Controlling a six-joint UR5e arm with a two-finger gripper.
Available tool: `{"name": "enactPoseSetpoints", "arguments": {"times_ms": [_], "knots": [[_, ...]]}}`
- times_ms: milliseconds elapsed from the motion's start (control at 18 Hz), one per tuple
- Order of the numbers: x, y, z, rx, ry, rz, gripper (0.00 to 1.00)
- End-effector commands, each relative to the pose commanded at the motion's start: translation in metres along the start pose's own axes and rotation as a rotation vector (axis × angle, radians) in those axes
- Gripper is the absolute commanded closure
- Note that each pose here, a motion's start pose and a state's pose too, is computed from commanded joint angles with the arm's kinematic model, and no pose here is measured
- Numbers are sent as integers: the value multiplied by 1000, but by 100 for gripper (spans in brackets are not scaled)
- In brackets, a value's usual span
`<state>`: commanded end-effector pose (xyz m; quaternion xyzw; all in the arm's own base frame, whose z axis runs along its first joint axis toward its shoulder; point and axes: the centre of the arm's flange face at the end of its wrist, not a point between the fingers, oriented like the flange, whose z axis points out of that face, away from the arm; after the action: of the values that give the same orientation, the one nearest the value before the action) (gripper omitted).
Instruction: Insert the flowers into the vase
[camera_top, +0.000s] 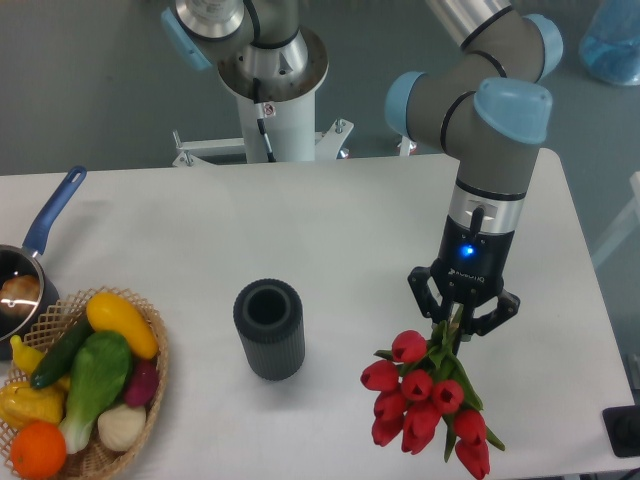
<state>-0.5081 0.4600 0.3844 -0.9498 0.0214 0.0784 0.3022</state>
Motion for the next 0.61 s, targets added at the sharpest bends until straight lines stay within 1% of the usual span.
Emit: {"name": "enactPoseSetpoints", "arguments": {"times_ms": [222, 333, 611], "knots": [[0, -1, 0, 3, 0, -2, 87], [-1, -5, -2, 29, 8, -31, 87], [-1, -7, -5, 36, 6, -36, 87]]}}
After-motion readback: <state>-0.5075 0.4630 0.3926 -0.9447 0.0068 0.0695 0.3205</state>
